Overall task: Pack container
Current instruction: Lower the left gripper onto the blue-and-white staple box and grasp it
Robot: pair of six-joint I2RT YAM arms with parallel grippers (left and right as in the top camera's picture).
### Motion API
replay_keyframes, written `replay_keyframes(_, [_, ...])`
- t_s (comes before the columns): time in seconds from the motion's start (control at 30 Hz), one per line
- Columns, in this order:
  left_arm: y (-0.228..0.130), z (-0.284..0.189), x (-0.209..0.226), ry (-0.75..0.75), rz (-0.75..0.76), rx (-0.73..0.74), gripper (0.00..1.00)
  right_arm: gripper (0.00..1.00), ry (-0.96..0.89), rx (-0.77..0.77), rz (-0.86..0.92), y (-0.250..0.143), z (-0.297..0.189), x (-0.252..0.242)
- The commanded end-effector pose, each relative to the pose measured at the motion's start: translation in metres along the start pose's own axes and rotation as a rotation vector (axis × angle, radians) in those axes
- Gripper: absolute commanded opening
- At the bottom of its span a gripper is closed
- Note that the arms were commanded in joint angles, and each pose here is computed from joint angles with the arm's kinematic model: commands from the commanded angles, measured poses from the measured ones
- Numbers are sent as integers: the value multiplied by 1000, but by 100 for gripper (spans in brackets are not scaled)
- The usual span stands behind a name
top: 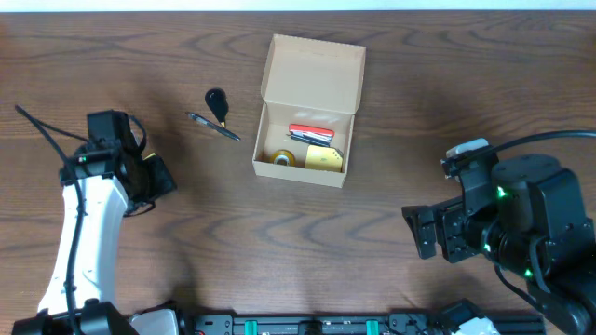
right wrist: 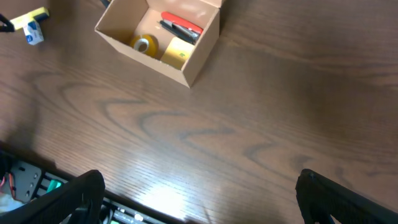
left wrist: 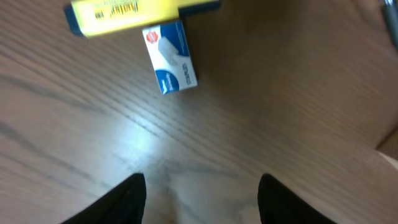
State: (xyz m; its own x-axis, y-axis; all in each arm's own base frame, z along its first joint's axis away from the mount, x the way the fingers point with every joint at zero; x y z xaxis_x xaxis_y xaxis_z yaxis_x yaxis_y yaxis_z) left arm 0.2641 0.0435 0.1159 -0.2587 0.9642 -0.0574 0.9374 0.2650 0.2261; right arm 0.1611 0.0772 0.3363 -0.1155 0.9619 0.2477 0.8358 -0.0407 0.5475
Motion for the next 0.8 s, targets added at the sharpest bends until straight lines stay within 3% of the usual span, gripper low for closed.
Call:
replay_keyframes(0.0, [-10, 13, 11, 62, -115, 21, 57, 99, -10, -17, -5, 3, -3, -2])
replay_keyframes(0.13, [-14, 19, 26, 163, -193, 5, 56, 99, -10, -17, -5, 3, -3, -2])
replay_keyframes(0.3, [-9, 33, 27, 159, -205, -46, 57, 99, -9, -17, -5, 3, -3, -2])
replay_keyframes(0.6, [-3, 72, 29, 169, -178, -38, 70, 99, -9, -17, -5, 3, -3, -2])
replay_keyframes(0.77, [4, 91, 29, 169, -163, -40, 69, 99, -10, -17, -5, 3, -3, -2])
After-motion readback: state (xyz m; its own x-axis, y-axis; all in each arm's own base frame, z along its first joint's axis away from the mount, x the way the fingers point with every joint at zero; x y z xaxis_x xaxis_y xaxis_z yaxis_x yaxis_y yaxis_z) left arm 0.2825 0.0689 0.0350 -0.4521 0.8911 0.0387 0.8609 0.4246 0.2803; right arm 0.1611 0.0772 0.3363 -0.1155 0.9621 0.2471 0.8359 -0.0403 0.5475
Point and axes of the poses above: each gripper's point midway between its finger pads, its own z axis out along the fingers, its own x axis along the line the jaws close on, y = z × x, the point moved 3 cm from there along -z, back along the fingers, and after that the axes turned 14 degrees about z, right-handed, at the moved point
